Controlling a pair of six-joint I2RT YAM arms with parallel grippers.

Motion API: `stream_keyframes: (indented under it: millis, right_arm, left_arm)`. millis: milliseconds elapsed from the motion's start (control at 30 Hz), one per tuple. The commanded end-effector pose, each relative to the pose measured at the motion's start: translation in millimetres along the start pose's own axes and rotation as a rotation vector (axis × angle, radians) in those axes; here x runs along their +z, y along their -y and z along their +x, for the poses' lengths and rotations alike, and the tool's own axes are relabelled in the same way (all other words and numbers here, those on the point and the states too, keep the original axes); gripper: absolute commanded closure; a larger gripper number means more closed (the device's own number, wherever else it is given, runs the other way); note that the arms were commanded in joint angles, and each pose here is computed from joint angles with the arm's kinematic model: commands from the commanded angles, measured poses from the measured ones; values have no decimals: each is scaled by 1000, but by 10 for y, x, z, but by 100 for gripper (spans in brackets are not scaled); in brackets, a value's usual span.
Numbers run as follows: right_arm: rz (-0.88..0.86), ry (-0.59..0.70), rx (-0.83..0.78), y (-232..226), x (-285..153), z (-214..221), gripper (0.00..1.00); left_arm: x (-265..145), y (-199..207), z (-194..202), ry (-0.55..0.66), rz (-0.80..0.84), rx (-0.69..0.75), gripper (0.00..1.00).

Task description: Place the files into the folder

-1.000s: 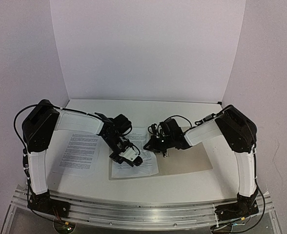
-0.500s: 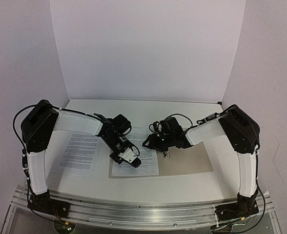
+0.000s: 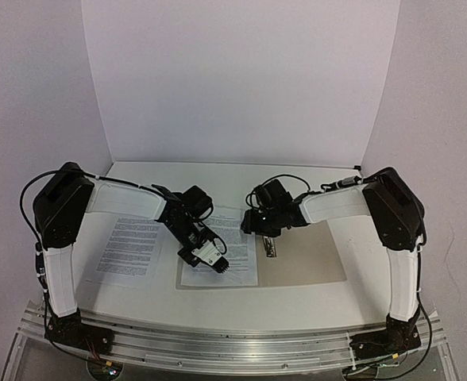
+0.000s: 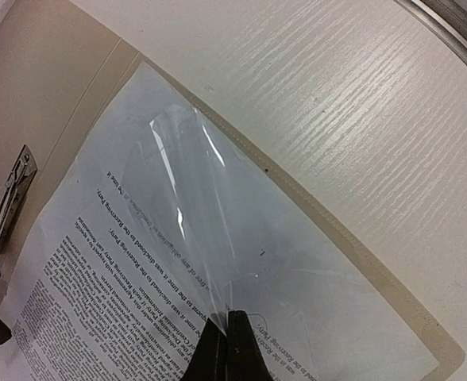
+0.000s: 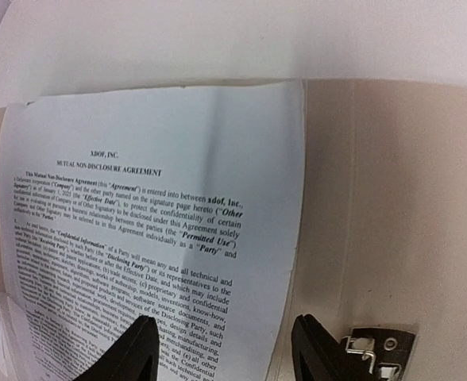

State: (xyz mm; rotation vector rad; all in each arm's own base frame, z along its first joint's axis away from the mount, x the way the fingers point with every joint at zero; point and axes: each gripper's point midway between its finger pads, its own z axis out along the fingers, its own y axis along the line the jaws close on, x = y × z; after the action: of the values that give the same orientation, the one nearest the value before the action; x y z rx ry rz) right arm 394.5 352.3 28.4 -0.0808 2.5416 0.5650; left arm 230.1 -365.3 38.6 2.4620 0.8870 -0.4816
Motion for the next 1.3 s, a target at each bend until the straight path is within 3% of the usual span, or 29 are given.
stream_keyframes:
  millis: [0,100,233,433,700,1267]
  right_arm:
    - [48,12,-50,-26,-3,-129,45]
    - [46,6,-51,-39,50,-127,56]
    - [68,8,-46,1,64,-130,48]
    - [75,-48,-13,35,149,14,44]
    - [29,-110,-9,-67,326,173,44]
    - [-83,-65,-20,-414,330,50,44]
  left_arm:
    - [-148,-86,-103,21,-46,46,100]
    - [-148,-88,-104,21,-48,48,100]
    - [-142,-76,-96,19,-47,52,100]
    - [-133,-50,-90,17,-40,51,100]
    - [-99,-56,-68,16,-43,72,100]
    - [-86,-57,-52,25,-53,131,100]
